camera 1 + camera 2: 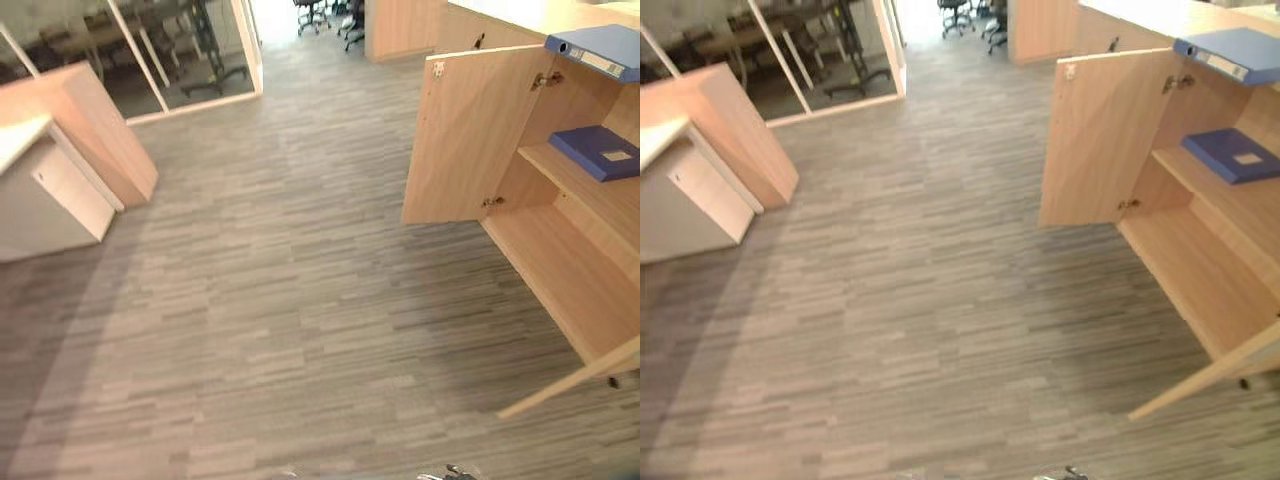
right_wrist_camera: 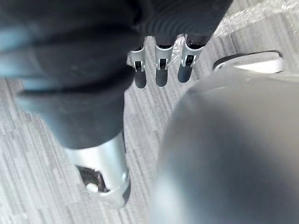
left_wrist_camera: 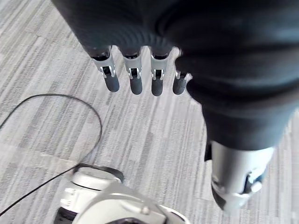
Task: Walk over to the cabinet, pick up the folder, carry it to the office cabinet, place the folder inside the office cabinet, then close the office cabinet door
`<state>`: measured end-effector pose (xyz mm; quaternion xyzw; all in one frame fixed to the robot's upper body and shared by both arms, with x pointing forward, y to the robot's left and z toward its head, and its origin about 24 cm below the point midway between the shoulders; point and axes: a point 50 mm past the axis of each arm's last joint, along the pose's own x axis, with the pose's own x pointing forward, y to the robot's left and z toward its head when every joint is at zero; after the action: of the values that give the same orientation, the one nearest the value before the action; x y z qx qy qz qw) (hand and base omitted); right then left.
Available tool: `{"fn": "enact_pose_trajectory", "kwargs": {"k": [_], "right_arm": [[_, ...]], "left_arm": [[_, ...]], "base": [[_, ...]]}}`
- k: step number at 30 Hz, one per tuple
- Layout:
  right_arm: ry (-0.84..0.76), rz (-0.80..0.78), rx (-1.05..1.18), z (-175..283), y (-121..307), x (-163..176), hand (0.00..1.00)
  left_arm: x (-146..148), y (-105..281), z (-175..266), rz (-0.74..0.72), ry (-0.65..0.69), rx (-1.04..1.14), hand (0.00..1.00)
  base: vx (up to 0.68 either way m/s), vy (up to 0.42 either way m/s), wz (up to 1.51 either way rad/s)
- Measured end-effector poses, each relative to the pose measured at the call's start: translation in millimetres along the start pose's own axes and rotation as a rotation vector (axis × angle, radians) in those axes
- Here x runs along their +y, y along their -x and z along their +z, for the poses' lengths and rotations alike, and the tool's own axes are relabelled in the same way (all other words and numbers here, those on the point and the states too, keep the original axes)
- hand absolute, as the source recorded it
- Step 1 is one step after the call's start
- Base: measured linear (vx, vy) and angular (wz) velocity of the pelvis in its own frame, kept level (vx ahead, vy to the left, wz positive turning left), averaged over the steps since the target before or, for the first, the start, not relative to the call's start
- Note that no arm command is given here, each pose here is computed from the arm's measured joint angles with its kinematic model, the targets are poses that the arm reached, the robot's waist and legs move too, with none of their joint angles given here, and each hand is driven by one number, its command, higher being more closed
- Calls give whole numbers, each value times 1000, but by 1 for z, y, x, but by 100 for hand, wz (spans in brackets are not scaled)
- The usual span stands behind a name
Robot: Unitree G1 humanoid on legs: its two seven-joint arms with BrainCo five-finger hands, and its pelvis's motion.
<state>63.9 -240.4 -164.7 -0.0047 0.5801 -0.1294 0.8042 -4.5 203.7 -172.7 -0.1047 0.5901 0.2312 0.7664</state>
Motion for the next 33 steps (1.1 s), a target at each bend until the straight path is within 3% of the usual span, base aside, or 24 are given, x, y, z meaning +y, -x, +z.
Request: {"fn": "enact_pose_trajectory", "kwargs": {"k": [6, 11, 14, 18, 29, 33], "right_arm": [[-45, -7, -133, 40, -3, 5, 0], [-109, 24, -131, 39, -3, 20, 0], [-115, -3, -118, 33, -2, 11, 0], [-155, -4, -62, 12, -1, 13, 0], [-160, -5, -2, 1, -1, 15, 0], [-165, 1, -18, -1, 1, 17, 0]], "left_arm": [[-12, -4, 27, -45, -58, -79, 0], [-15, -7, 50, -53, -110, -142, 0], [-24, -6, 43, -49, -26, -129, 0], [-20, -4, 41, -9, 189, -138, 0], [-17, -3, 39, 24, 218, -143, 0], [-14, -2, 34, 47, 304, -131, 0]], "base": [[174, 23, 9], [82, -217, 18], [325, -300, 24], [377, -279, 4], [379, 39, -82], [449, 337, -61]]}}
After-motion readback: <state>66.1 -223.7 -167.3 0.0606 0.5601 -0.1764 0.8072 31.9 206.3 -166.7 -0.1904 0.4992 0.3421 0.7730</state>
